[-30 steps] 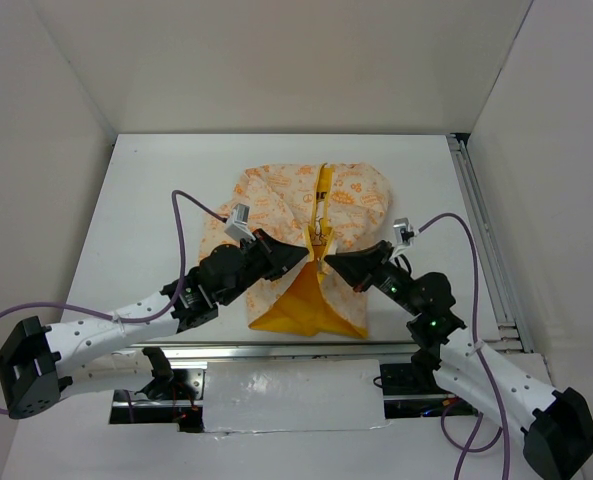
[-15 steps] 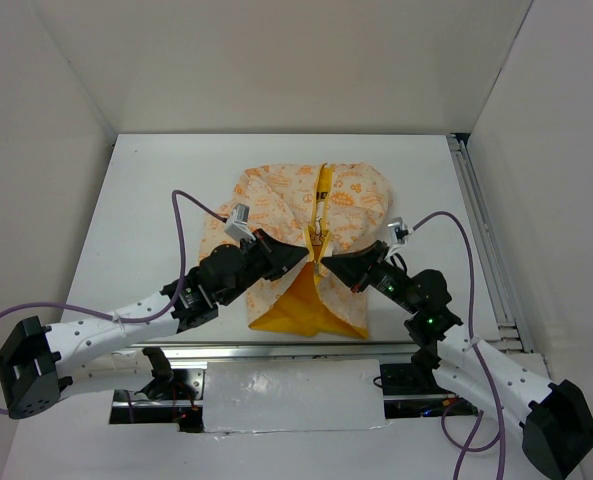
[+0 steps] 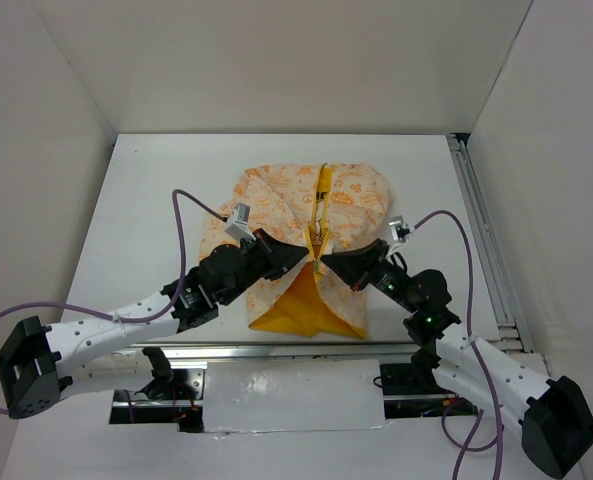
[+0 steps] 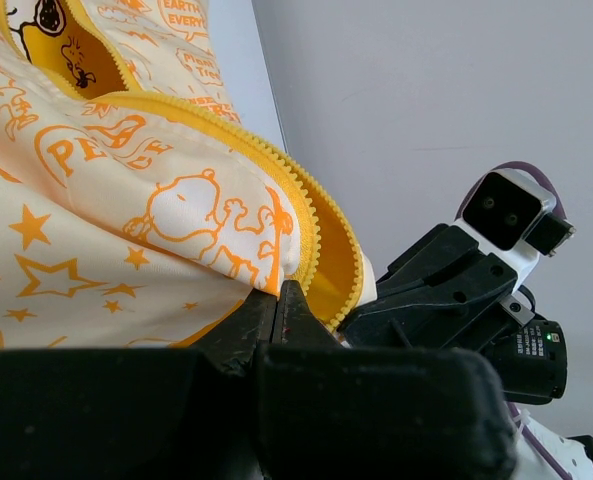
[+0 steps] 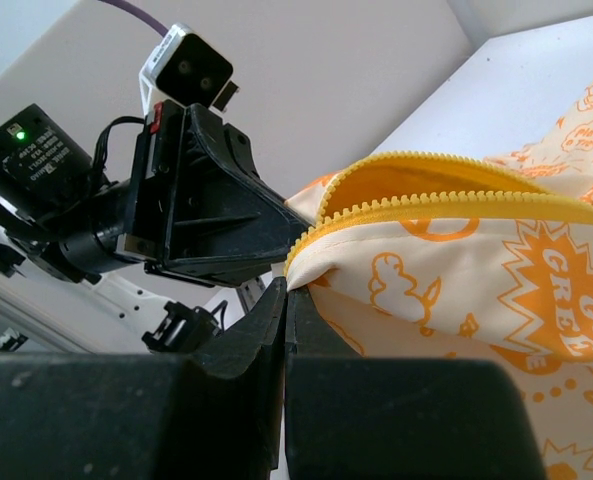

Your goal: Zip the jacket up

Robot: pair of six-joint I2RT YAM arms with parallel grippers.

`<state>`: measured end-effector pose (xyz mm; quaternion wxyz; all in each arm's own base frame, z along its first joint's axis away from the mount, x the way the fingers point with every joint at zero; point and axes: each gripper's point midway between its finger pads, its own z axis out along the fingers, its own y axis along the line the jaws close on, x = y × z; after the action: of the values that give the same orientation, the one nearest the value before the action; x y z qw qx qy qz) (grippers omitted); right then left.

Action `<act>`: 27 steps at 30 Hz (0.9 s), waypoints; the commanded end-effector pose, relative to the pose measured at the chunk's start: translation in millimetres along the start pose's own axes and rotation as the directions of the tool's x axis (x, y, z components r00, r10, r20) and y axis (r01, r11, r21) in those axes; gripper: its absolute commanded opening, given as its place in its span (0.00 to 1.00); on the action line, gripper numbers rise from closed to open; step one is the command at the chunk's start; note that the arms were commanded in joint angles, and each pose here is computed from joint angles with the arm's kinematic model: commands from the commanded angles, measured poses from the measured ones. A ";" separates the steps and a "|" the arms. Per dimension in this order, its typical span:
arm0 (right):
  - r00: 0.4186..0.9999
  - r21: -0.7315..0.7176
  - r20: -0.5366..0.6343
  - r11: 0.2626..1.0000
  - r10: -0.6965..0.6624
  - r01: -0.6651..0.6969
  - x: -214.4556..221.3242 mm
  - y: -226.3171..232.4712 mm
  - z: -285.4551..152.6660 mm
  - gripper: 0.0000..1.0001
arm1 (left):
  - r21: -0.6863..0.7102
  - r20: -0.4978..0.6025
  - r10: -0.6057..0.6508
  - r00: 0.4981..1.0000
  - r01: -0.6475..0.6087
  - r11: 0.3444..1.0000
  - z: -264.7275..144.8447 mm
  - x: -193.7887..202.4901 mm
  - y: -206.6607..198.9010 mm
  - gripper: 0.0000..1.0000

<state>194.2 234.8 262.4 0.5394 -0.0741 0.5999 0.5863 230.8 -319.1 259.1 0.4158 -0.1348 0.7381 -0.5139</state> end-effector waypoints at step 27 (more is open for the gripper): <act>0.996 -0.049 0.078 0.998 -0.043 0.047 -28.3 20.2 6.5 0.00 | 0.083 0.083 -0.014 0.996 0.007 0.997 -4.7 -23.4 -31.2 0.00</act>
<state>193.9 231.1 269.7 0.5512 -0.0697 0.5900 0.5859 233.6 -316.9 259.0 0.4219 -0.1410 0.7370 -0.5089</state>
